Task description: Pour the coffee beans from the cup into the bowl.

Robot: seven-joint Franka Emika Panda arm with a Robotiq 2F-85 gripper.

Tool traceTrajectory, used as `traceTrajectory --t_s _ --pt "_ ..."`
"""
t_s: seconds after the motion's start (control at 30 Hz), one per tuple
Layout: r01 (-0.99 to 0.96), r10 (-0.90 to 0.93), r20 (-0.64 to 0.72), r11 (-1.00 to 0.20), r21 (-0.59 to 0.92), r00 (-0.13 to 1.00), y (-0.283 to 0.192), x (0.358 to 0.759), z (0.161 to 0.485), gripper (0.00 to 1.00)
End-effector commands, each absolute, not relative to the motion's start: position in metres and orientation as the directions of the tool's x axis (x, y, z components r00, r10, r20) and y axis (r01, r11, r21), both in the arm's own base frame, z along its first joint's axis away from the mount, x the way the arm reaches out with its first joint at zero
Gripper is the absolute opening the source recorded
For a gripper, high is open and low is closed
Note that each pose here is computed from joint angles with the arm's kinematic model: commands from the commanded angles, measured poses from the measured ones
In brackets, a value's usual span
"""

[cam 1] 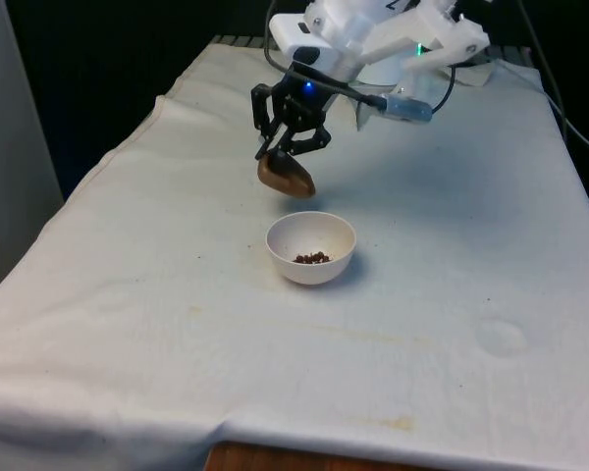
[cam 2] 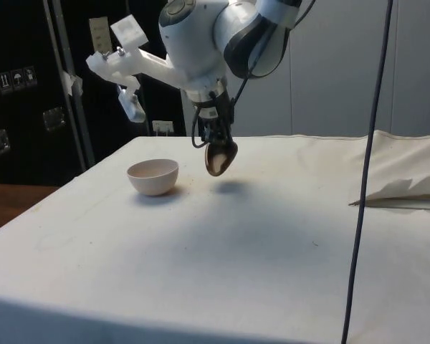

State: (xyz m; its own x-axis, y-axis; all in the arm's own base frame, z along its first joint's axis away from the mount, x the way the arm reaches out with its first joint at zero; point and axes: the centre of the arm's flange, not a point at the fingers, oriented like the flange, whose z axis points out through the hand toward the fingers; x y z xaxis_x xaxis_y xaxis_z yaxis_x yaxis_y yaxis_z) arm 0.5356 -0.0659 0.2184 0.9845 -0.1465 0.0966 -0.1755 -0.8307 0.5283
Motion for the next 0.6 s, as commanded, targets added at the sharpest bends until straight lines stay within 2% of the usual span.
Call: traceTrajectory --t_s 0.0,0.57 --pt "-0.172 -0.144 0.094 -0.843 0.510 0.985 -0.067 0.535 0.217 0.00" --pt "-0.142 -0.121 0.077 -0.892 0.429 0.990 -0.080 0.526 0.210 0.00"
